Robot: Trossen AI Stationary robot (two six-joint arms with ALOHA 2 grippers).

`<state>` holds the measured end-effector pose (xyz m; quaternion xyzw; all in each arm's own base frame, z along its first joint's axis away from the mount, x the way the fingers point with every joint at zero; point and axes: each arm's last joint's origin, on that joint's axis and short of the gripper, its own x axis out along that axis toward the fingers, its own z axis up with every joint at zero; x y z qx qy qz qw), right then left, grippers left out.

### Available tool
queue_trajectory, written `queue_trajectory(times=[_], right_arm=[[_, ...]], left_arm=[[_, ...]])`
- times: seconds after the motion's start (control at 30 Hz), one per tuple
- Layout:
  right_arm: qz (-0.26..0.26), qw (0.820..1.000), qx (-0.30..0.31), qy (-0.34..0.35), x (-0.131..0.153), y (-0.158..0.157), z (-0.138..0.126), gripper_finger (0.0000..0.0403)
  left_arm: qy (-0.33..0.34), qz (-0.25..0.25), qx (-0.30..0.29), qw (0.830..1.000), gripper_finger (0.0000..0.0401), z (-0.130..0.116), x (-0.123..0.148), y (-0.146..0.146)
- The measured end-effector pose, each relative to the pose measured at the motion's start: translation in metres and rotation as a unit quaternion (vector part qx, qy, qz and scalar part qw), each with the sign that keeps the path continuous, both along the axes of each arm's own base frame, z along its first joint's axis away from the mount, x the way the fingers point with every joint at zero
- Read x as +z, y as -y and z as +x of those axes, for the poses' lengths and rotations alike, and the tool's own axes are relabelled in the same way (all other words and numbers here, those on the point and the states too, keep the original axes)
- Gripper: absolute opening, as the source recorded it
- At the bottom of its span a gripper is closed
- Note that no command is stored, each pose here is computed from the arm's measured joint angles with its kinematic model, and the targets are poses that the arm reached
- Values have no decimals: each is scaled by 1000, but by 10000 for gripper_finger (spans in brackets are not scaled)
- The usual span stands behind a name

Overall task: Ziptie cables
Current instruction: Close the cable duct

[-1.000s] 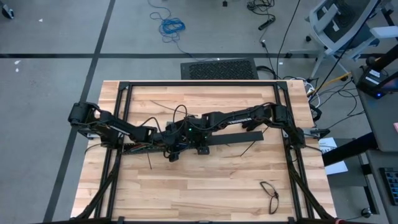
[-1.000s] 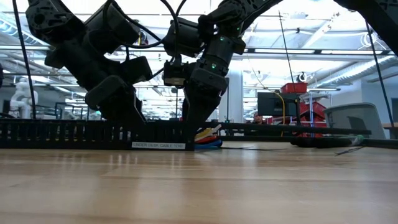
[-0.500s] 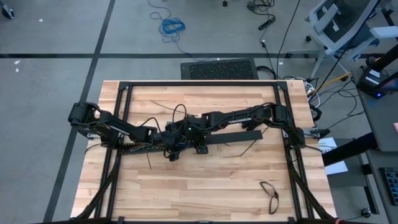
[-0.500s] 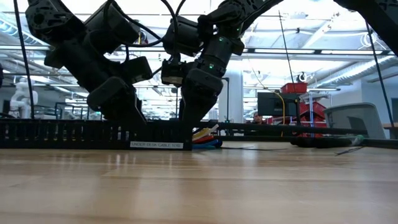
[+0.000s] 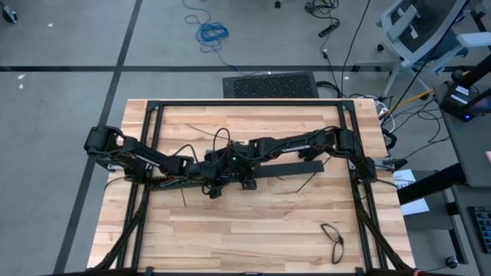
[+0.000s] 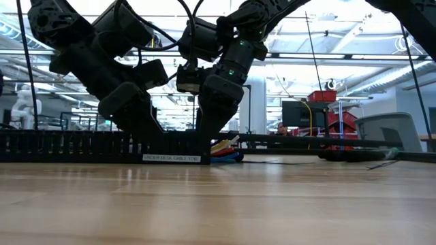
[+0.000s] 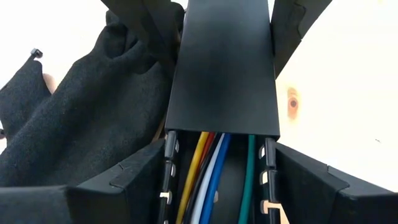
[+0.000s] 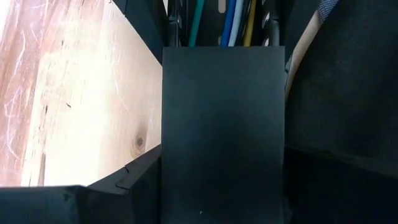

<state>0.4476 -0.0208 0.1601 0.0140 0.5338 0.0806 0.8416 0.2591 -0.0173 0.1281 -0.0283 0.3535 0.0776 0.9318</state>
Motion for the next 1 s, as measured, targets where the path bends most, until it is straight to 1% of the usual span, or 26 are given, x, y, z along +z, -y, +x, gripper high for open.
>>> queue_trajectory(times=[0.17,0.27,0.53,0.63,1.0], right_arm=[[0,1000,0,0,0,0,0,256],[1,1000,1,0,0,0,0,256],[3,1000,2,5,0,0,1,256],[5,1000,4,30,2,0,5,256],[5,1000,4,28,2,0,5,256]], left_arm=[[0,0,0,1000,243,0,0,0],[-1,-2,2,1000,235,0,0,0],[-1,-2,0,1000,233,0,0,1],[-1,-2,0,1000,233,0,0,1],[-2,-3,0,1000,233,0,0,2]])
